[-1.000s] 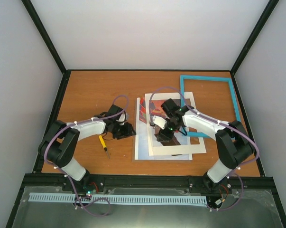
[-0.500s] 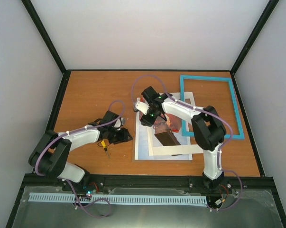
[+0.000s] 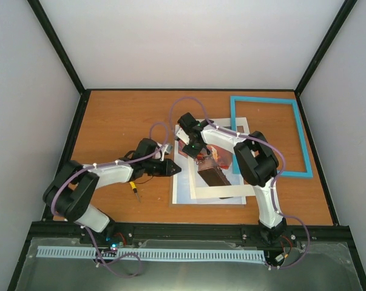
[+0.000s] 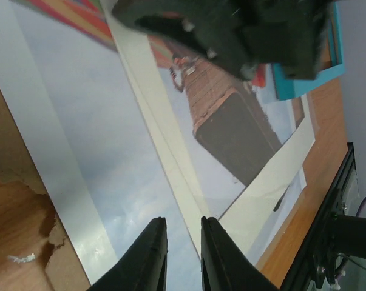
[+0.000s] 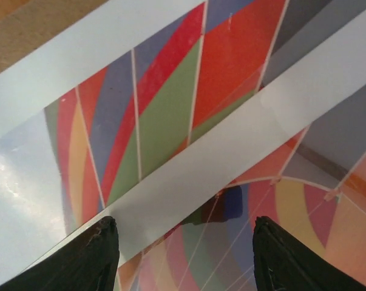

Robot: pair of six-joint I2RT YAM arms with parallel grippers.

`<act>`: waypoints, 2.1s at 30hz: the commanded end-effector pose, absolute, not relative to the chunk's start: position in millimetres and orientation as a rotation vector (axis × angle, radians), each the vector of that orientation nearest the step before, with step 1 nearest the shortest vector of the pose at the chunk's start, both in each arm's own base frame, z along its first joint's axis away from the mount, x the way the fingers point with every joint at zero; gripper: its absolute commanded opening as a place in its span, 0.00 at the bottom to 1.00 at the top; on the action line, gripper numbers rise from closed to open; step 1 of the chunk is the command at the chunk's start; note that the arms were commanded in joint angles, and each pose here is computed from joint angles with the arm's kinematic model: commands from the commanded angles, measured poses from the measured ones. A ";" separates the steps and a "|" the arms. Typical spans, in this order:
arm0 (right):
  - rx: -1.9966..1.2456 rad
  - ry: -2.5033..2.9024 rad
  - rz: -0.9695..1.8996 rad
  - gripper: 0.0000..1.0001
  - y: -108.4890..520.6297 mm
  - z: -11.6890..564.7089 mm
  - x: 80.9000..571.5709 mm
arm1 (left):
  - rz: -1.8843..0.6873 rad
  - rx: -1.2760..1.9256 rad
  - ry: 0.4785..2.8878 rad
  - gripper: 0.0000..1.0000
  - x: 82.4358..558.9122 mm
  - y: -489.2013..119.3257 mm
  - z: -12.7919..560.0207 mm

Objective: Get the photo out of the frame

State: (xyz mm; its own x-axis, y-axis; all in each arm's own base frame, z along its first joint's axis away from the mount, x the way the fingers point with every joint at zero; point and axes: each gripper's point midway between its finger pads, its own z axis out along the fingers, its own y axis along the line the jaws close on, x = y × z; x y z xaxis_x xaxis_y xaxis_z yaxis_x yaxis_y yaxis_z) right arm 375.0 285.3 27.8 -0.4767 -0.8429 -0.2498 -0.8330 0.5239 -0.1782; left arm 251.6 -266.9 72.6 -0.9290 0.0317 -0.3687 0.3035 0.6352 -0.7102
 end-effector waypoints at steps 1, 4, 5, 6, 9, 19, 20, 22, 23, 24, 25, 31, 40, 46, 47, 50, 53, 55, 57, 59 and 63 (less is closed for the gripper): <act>-1.326 2.515 -0.100 0.59 273.6 21.1 384.7 | -1.286 0.321 2.487 0.17 258.0 -285.4 73.8; -1.305 2.536 -0.065 0.59 268.2 23.7 385.7 | -1.312 0.295 2.526 0.17 253.8 -286.0 60.0; -1.315 2.534 -0.004 0.59 272.4 26.9 382.2 | -1.311 0.281 2.546 0.17 252.1 -285.1 54.6; -1.336 2.524 0.070 0.59 279.3 30.7 377.2 | -1.307 0.264 2.570 0.17 250.3 -283.7 48.7; -1.374 2.513 0.297 0.61 301.0 38.5 360.0 | -1.273 0.215 2.633 0.17 246.0 -278.0 32.1; -1.308 2.587 -0.096 0.66 284.4 2.6 381.4 | -1.179 0.094 2.752 0.12 231.3 -259.4 0.7; -1.297 2.589 -0.141 0.66 277.7 0.8 384.5 | -1.171 0.087 2.756 0.12 230.9 -258.3 -0.5; -1.270 2.607 -0.177 0.66 264.9 -0.5 388.3 | -1.159 0.077 2.765 0.11 230.3 -256.7 -2.9; -1.256 2.621 -0.187 0.66 257.8 -1.9 389.7 | -1.154 0.071 2.769 0.11 230.1 -255.9 -4.2; -1.243 2.638 -0.195 0.66 250.2 -3.2 390.6 | -1.145 0.065 2.774 0.10 230.0 -255.0 -5.8; -1.220 2.656 -0.202 0.66 240.5 -3.5 393.1 | -1.134 0.056 2.781 0.10 230.0 -253.8 -7.9; -1.128 2.706 -0.213 0.66 202.1 4.1 398.2 | -1.113 0.038 2.800 0.08 229.8 -251.7 -13.5; -1.091 2.706 -0.210 0.66 185.8 19.0 397.0 | -1.104 0.037 2.797 0.07 232.6 -252.3 -11.2; -1.104 2.647 -0.031 0.66 198.6 53.6 386.3 | -1.120 0.114 2.711 0.10 247.4 -260.6 20.3; -1.127 2.618 0.051 0.66 206.1 63.8 379.1 | -1.131 0.141 2.679 0.13 250.4 -263.3 31.7; -1.230 2.514 0.333 0.66 229.7 90.3 348.1 | -1.103 0.184 2.594 0.21 261.9 -263.8 64.4; -1.275 2.459 0.455 0.66 234.4 101.7 323.3 | -1.060 0.183 2.536 0.34 273.4 -257.6 92.7; -1.299 2.451 0.494 0.66 232.3 100.8 308.0 | -1.034 0.149 2.525 0.46 282.2 -249.4 102.8; -1.330 2.447 0.523 0.66 229.3 95.4 294.9 | -1.014 0.108 2.531 0.55 290.9 -239.5 106.2; -1.350 2.451 0.534 0.66 225.0 87.1 284.1 | -0.994 0.082 2.551 0.58 296.5 -230.6 104.0; -1.357 2.475 0.530 0.65 217.5 68.5 272.2 | -0.994 0.059 2.592 0.61 309.3 -224.6 92.2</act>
